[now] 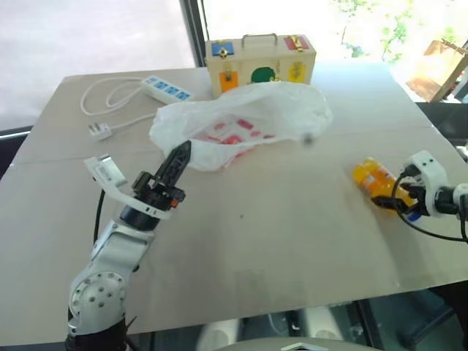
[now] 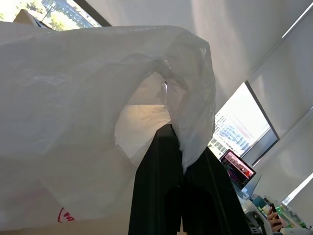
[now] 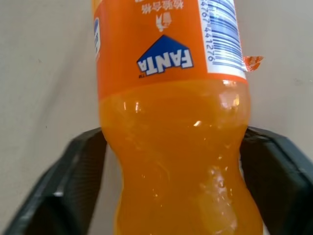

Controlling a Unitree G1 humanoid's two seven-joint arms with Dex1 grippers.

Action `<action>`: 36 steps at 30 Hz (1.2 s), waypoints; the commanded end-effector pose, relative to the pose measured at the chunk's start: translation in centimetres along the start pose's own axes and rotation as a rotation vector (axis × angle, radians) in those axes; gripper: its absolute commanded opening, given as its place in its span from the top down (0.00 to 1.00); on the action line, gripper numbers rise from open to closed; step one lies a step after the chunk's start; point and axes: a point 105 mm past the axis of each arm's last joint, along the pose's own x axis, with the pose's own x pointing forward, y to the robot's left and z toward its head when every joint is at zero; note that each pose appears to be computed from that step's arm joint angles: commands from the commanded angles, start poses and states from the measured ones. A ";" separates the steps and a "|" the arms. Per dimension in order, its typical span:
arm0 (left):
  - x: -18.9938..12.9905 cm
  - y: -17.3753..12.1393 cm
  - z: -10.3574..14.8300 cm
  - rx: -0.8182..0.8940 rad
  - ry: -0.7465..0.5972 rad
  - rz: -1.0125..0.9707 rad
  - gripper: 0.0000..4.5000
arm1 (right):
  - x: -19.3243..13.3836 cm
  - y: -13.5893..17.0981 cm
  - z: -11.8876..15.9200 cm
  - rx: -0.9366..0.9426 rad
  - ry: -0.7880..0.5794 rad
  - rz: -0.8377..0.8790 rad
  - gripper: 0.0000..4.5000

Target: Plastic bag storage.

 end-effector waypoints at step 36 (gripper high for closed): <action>-0.7 -3.1 -3.9 0.003 0.047 -0.103 1.00 | 8.8 23.4 27.2 0.044 -0.504 0.601 0.01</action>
